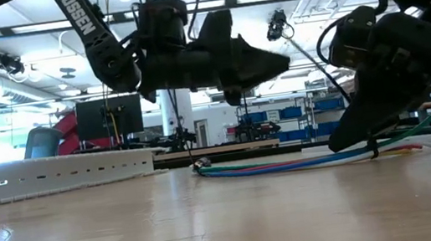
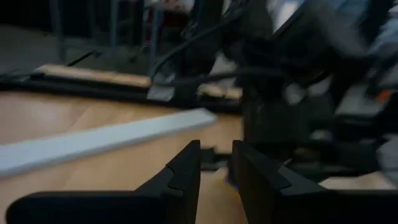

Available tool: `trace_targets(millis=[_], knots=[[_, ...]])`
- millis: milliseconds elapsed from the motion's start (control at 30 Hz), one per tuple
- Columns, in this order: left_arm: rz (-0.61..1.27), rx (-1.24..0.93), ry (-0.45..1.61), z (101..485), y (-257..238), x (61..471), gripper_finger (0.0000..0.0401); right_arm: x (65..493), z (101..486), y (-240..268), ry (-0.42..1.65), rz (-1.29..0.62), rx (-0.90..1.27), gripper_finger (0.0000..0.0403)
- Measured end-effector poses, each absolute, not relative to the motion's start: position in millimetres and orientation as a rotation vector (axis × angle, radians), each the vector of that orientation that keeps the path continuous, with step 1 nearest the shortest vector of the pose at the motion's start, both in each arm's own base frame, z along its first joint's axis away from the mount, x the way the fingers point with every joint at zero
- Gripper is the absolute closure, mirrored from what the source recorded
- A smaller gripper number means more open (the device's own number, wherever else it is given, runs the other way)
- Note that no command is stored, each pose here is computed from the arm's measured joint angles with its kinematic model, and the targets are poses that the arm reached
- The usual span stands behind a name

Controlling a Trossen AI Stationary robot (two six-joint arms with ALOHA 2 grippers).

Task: Ziptie cables
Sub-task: Wrap the cable wires with the black zip tie

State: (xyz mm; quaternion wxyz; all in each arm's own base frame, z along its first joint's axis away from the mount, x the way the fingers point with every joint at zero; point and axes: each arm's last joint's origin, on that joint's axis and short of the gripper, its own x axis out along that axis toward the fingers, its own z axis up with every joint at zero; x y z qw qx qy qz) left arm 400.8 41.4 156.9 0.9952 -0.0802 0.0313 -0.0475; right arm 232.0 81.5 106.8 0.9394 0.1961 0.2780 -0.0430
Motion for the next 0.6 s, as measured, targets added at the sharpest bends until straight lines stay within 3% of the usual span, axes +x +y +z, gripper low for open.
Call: trace_targets(millis=[433,600], knots=[[0.173,0.067,0.278,202.4,17.9,378.2,0.0298,236.5,127.2,61.8,0.482,-0.114,0.351,0.0291],[0.326,0.114,0.361,199.3,7.9,358.5,0.0298,229.5,146.6,48.2,0.466,-0.137,0.321,0.0291]])
